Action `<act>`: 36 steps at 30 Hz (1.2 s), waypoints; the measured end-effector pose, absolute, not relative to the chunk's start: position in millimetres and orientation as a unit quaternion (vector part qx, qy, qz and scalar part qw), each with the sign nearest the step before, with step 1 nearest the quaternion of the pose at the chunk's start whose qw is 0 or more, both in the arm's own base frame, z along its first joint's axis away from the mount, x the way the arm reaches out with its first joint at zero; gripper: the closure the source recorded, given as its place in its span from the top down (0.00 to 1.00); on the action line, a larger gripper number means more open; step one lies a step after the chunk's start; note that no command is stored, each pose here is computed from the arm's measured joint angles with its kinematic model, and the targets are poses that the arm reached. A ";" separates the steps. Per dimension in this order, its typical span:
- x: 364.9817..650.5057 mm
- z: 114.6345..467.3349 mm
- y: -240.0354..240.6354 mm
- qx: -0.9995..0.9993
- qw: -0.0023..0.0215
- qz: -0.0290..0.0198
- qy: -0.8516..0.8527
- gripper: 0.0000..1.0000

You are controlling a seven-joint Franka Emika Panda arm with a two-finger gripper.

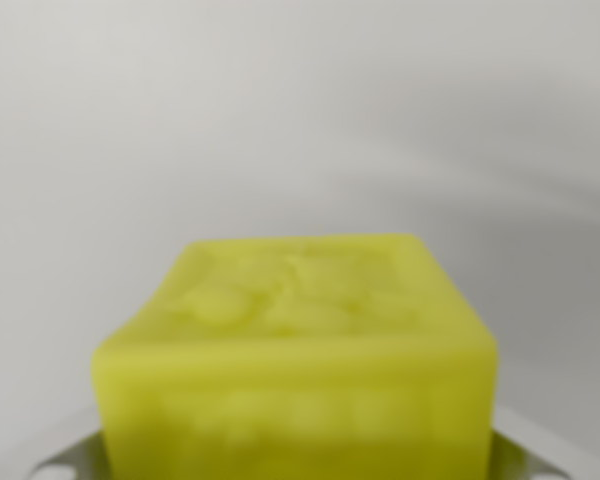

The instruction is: Pick yellow cube

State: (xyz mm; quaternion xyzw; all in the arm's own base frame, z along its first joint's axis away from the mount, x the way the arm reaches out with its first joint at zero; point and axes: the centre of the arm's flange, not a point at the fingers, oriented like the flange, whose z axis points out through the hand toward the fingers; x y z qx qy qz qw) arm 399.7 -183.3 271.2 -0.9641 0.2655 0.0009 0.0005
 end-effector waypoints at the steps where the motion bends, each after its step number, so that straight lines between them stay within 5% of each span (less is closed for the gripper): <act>1: 399.7 273.7 -183.3 -0.964 0.000 0.001 0.266 0.00; 36: 399.8 361.1 -183.5 -0.964 0.001 0.001 0.266 0.00</act>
